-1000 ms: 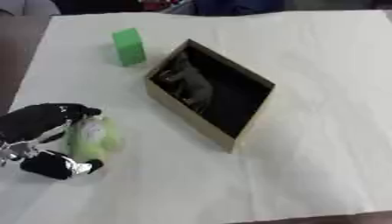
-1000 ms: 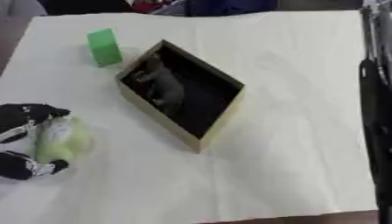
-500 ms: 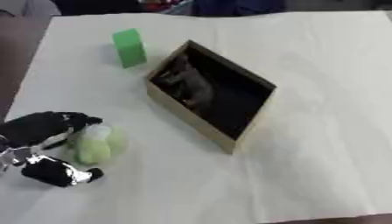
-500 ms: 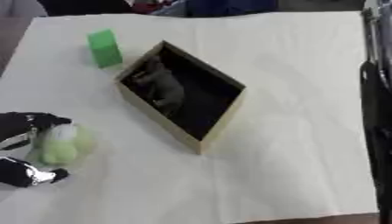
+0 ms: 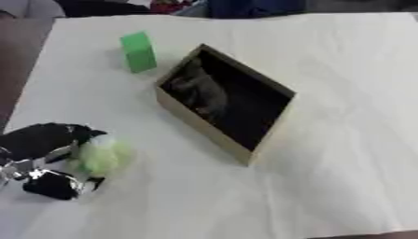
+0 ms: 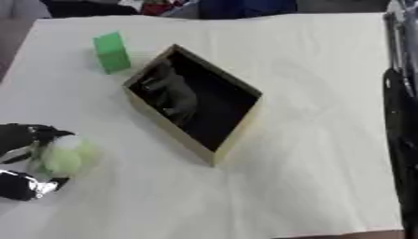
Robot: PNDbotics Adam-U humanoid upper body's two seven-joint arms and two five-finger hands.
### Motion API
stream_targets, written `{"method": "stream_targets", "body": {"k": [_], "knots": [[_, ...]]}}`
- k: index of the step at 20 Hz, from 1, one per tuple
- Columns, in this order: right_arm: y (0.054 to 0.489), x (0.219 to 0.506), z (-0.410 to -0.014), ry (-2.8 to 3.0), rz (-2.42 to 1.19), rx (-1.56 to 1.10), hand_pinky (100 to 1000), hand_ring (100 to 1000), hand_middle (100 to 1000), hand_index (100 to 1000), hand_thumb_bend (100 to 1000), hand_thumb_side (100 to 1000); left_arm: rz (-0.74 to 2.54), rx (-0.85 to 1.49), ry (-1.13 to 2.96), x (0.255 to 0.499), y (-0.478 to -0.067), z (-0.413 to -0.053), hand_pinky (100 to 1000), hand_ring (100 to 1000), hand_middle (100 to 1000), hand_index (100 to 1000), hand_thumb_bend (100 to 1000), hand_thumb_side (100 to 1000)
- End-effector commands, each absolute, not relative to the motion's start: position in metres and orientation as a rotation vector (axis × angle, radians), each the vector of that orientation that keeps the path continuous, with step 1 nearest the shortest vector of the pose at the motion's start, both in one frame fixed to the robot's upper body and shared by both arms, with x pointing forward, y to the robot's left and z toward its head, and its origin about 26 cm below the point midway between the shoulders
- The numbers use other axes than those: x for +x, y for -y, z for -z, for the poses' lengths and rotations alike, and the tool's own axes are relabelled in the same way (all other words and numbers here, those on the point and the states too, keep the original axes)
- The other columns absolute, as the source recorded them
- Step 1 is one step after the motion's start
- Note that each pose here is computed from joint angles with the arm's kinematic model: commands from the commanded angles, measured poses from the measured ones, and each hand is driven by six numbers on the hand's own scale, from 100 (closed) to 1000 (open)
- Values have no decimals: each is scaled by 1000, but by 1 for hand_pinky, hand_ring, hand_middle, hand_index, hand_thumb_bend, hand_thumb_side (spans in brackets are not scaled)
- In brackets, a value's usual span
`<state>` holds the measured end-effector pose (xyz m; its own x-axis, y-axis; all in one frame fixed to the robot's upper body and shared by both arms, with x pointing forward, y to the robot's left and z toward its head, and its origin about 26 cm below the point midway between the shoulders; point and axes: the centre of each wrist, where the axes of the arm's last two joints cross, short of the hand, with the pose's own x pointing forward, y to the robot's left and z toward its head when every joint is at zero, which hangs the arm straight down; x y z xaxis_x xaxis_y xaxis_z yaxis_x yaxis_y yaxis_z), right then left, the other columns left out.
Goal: Pick up objects on the table and place them in the box.
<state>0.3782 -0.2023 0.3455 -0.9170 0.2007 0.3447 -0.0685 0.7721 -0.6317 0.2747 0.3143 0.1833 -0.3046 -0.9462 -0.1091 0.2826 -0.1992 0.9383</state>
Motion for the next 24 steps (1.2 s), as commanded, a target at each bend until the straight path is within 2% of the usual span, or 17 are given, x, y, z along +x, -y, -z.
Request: {"method": "stream_targets", "body": {"k": [1,3,4,8,9,10,11,16,19,24], "knots": [[205,372,-355,2600,-939,-114,1000,953,870,887,103,782,1674,987,1099,274,-315,-193,808,852,780,949,199,623],[205,372,-354,2599,-939,-113,1000,953,870,887,104,784,1665,998,1106,274,-315,-193,799,840,767,936,181,600],[205,372,-354,2598,-938,-112,1000,953,870,887,104,783,1659,1007,1111,274,-315,-194,782,823,747,919,155,561],[206,372,-354,2600,-934,-109,1000,953,867,886,105,784,1638,1068,1143,275,-314,-196,735,786,701,872,185,433],[206,371,-354,2600,-933,-108,1000,953,866,886,105,785,1635,1088,1151,275,-314,-196,707,760,671,849,154,349],[206,371,-354,2600,-931,-107,1000,953,866,886,106,785,1630,1109,1160,275,-314,-196,703,757,666,846,146,338],[206,371,-354,2600,-930,-107,1000,954,866,886,105,786,1624,1127,1169,275,-314,-197,680,740,644,828,100,294],[206,371,-352,2595,-927,-104,1000,954,864,885,106,790,1595,1188,1221,277,-312,-200,653,718,613,795,100,272],[207,371,-352,2592,-924,-105,1000,954,863,885,107,789,1583,1221,1260,279,-312,-207,648,712,611,791,100,295],[207,371,-350,2591,-918,-106,1000,955,862,884,111,780,1556,1309,1398,287,-306,-236,646,705,608,787,100,308]]}}
